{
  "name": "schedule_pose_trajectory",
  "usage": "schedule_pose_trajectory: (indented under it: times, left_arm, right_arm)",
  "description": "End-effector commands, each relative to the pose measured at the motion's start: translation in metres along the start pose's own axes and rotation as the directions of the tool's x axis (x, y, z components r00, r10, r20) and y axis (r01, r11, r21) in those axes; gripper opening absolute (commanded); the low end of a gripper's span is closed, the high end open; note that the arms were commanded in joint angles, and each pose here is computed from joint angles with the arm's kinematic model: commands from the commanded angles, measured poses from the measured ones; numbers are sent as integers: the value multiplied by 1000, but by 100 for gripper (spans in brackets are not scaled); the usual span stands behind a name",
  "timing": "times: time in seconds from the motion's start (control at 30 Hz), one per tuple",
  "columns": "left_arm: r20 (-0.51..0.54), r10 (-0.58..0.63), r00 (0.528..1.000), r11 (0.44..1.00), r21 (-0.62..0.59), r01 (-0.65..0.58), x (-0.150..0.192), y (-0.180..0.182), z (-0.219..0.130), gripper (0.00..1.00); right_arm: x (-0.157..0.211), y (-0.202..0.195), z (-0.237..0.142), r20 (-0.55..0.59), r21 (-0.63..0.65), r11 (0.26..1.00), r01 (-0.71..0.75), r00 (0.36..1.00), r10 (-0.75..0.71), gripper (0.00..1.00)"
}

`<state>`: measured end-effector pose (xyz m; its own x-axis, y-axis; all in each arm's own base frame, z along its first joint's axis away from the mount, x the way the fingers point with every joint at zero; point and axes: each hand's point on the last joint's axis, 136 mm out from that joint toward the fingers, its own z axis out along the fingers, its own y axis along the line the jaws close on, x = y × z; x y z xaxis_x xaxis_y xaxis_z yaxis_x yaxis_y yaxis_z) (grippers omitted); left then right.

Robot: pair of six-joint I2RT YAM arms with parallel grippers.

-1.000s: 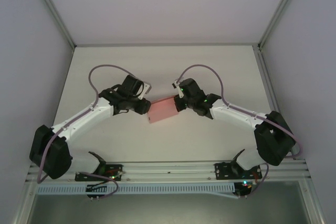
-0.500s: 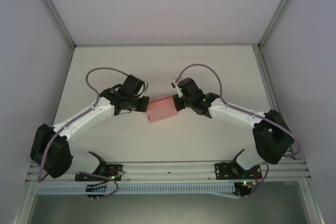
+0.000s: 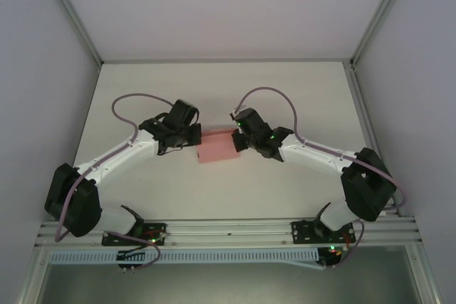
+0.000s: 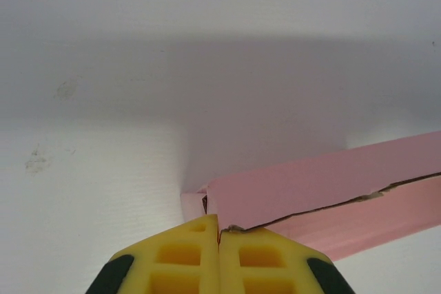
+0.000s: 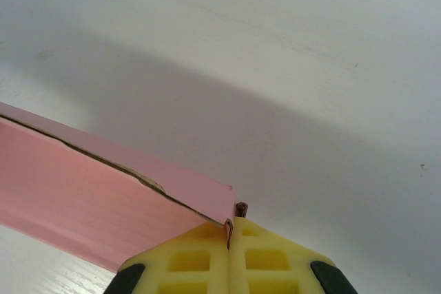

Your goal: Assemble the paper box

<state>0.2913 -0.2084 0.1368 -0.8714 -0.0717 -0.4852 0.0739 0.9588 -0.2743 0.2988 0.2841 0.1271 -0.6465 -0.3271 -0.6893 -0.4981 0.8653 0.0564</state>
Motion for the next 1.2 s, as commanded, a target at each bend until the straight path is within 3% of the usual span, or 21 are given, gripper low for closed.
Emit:
schedule_pose_trajectory:
  times: [0.0, 0.37, 0.6, 0.93, 1.17]
  left_arm:
    - [109, -76, 991, 993, 101, 65, -33, -27, -13, 0]
    - [21, -121, 992, 970, 215, 114, -31, -42, -23, 0]
    - [14, -138, 990, 976, 173, 133, -27, -31, -15, 0]
    - [60, 63, 996, 990, 126, -70, -6, -15, -3, 0]
    - [141, 159, 977, 974, 138, -179, 34, -15, -3, 0]
  right_arm:
    - [37, 13, 6, -130, -17, 999, 39, 991, -41, 0]
    - [41, 16, 5, -86, 11, 998, 66, 994, -64, 0]
    - [42, 18, 8, -77, 17, 997, 79, 994, -77, 0]
    - [41, 12, 7, -31, 39, 996, 85, 996, -83, 0]
    - [43, 9, 8, 6, 55, 992, 116, 993, -116, 0]
